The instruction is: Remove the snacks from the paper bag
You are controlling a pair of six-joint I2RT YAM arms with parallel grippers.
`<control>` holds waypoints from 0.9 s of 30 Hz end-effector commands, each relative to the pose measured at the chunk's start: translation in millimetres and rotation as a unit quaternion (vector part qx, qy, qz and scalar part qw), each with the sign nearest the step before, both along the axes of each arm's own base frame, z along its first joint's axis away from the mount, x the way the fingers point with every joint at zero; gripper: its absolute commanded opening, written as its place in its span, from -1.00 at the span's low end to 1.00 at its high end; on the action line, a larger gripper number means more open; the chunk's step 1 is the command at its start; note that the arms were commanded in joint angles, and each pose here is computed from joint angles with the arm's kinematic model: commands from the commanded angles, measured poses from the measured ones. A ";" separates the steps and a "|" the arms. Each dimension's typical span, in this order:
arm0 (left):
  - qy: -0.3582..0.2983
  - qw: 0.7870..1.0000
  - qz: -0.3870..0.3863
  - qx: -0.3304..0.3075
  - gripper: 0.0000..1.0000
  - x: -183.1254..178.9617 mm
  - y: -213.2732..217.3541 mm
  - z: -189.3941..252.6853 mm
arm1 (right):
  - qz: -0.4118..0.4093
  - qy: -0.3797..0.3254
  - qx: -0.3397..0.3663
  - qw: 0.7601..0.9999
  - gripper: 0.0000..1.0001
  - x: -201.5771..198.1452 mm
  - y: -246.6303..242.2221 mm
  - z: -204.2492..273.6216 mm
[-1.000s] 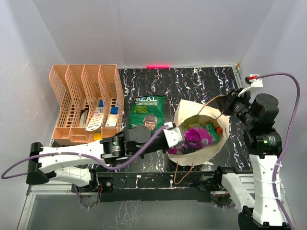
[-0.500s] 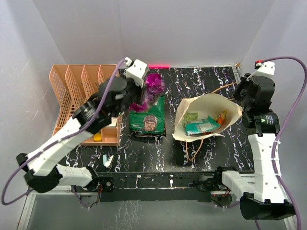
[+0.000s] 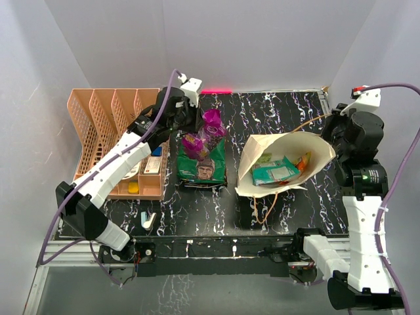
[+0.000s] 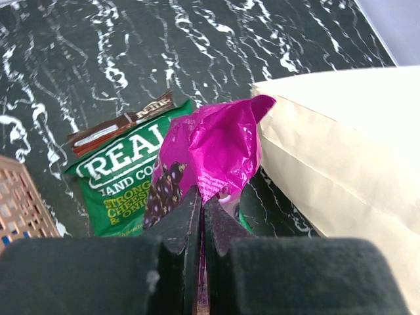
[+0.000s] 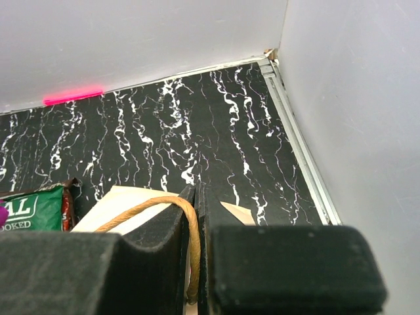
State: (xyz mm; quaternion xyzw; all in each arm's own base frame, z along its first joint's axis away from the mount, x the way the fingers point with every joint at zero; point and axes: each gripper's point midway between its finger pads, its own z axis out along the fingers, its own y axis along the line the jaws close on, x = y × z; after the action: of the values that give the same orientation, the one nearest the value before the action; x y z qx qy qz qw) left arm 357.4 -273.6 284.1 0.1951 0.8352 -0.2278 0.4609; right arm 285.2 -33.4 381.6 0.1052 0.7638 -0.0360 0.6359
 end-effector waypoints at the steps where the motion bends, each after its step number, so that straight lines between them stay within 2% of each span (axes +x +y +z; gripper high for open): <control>1: -0.138 0.988 -0.073 0.006 -1.00 -10.4 0.8 59.4 | 0.015 -0.050 -0.007 0.999 -0.85 -4.3 4.4 29.8; 4: -0.176 0.978 -0.094 0.067 -1.00 -7.5 10.6 52.6 | 0.020 -0.051 -0.005 0.999 -0.85 -4.2 6.4 28.1; 10: -0.253 0.940 -0.167 0.160 -1.00 1.6 9.5 36.7 | 0.026 -0.050 -0.003 0.998 -0.85 -3.7 8.8 26.4; 14: -0.354 0.880 -0.262 0.177 -1.00 -16.2 -7.3 0.1 | 0.025 -0.053 -0.007 0.998 -0.85 -6.1 7.9 28.1; 16: -0.395 0.843 -0.290 0.223 -1.00 -30.3 -12.0 -30.4 | 0.028 -0.055 -0.009 0.998 -0.85 -7.8 8.9 28.5; 19: -0.387 0.828 -0.310 0.262 -1.00 -40.5 -12.0 -91.4 | 0.033 -0.058 -0.010 0.998 -0.85 -10.1 10.6 27.5; 20: -0.373 0.816 -0.337 0.287 -1.00 -47.5 -11.8 -112.3 | 0.037 -0.060 -0.009 0.997 -0.85 -10.3 12.1 27.6; 23: -0.362 0.796 -0.373 0.309 -1.00 -66.3 -23.6 -137.2 | 0.047 -0.061 -0.006 0.997 -0.85 -11.1 15.8 27.6; 27: -0.347 0.795 -0.390 0.310 -1.00 -70.5 -27.4 -156.7 | 0.051 -0.065 -0.002 0.997 -0.85 -12.5 17.6 29.1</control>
State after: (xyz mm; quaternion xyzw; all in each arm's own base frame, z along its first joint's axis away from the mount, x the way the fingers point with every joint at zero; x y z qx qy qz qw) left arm 280.2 -288.8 118.7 0.6905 0.5403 -0.0472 0.4786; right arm 272.4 -18.1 386.9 0.0753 0.7554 -0.0041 0.6509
